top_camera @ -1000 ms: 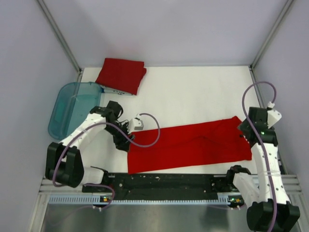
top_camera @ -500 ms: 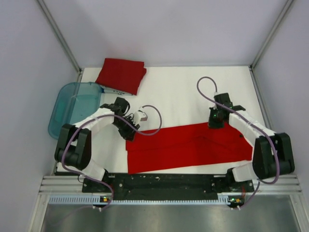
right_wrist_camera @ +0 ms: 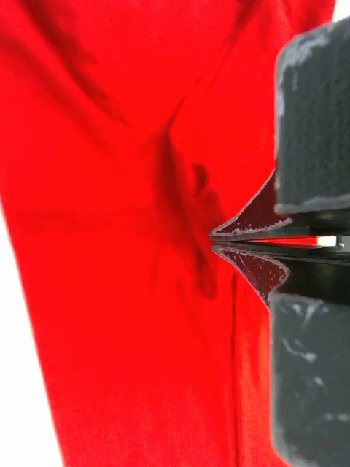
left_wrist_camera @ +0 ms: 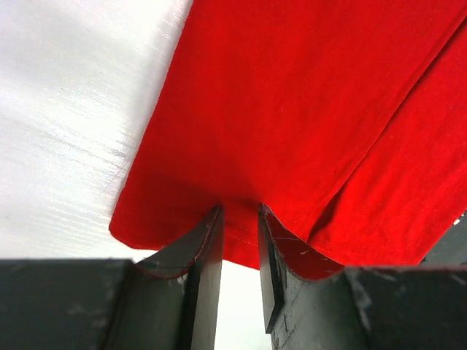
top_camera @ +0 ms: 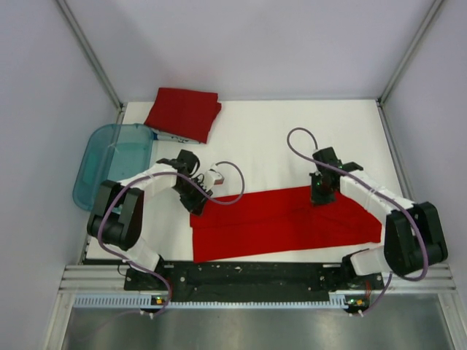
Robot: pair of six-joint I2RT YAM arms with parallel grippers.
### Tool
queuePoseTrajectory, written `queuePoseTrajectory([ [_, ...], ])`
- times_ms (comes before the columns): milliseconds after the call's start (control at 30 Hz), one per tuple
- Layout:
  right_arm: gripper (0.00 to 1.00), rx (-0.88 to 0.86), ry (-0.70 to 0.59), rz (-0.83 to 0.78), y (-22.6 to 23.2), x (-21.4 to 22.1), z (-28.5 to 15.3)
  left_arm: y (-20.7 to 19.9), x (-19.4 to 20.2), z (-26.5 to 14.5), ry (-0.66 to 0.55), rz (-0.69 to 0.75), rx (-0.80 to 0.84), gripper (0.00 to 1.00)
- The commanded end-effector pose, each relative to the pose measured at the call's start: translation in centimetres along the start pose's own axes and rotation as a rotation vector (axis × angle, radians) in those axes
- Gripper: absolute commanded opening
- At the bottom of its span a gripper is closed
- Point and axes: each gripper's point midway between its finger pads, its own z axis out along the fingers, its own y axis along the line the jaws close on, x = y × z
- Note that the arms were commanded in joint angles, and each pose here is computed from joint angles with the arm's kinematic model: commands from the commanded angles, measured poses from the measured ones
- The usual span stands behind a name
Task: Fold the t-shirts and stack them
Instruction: Fold the other side of the tshirt into a rectangle
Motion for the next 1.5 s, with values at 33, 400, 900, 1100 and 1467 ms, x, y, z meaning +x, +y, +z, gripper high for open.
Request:
queuePoseTrajectory([
  [33, 0.00, -0.064, 0.085, 0.020, 2.3, 4.3, -2.2, 1.8, 0.1, 0.5, 0.028, 0.021, -0.070, 0.31],
  [400, 0.00, 0.098, -0.148, -0.038, 1.6, -4.5, -7.4, 1.7, -0.4, -0.3, 0.002, 0.042, -0.082, 0.33],
  [900, 0.00, 0.233, 0.109, -0.080, -0.4, 0.0, 0.9, 1.4, 0.1, -0.4, -0.015, 0.039, -0.096, 0.36],
  [1100, 0.00, 0.146, 0.109, -0.013, 0.6, 3.2, -0.8, 1.7, 0.2, -0.2, -0.001, 0.045, -0.102, 0.37],
  [1467, 0.00, -0.018, 0.155, 0.040, 3.4, 7.5, -3.1, 1.8, 0.0, -0.1, 0.001, 0.051, -0.093, 0.38],
])
